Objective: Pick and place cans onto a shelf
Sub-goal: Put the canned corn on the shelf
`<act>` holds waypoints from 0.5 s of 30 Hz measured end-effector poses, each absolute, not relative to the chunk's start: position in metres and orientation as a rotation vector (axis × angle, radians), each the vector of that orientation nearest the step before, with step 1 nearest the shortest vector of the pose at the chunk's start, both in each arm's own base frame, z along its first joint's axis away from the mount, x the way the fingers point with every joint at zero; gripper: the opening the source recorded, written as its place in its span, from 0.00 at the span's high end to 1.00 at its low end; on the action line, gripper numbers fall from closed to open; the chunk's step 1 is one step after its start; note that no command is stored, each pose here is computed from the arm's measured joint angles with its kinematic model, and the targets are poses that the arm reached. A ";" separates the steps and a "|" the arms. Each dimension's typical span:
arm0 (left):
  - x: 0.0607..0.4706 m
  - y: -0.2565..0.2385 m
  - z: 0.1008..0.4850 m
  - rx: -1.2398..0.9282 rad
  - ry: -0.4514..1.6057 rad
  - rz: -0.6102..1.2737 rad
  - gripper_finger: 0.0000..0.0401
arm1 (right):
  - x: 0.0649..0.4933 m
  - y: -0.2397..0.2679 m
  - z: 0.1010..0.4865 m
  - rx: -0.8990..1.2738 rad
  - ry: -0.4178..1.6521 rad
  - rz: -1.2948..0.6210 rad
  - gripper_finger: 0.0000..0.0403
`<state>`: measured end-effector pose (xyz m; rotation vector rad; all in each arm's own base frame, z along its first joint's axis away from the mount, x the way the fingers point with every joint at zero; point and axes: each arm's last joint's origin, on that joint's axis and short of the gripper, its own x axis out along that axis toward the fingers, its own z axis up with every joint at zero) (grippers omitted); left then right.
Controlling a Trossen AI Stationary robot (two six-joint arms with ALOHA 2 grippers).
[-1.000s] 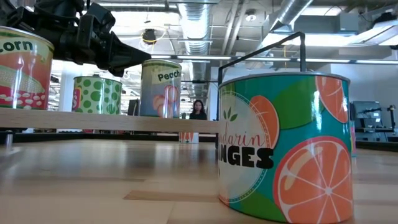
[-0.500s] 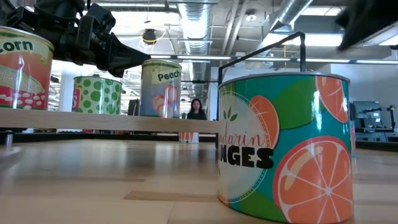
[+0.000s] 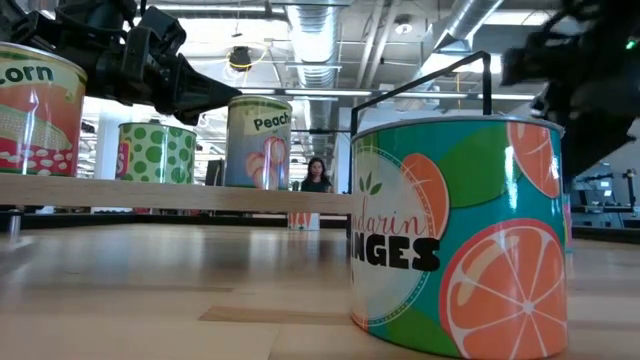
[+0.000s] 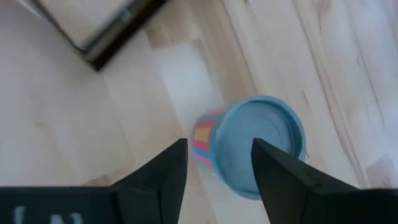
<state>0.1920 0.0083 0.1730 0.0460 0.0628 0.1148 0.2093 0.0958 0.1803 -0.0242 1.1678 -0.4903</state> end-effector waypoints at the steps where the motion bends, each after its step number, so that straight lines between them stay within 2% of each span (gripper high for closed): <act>1: 0.192 0.008 0.173 0.046 0.064 0.115 1.00 | 0.211 0.094 0.177 -0.025 1.188 -0.497 0.50; 8: 0.192 0.008 0.173 0.046 0.066 0.115 1.00 | 0.219 0.088 0.163 -0.051 1.286 -0.488 0.60; 15: 0.192 0.008 0.173 0.046 0.066 0.115 1.00 | 0.215 0.092 0.167 -0.022 1.318 -0.439 0.84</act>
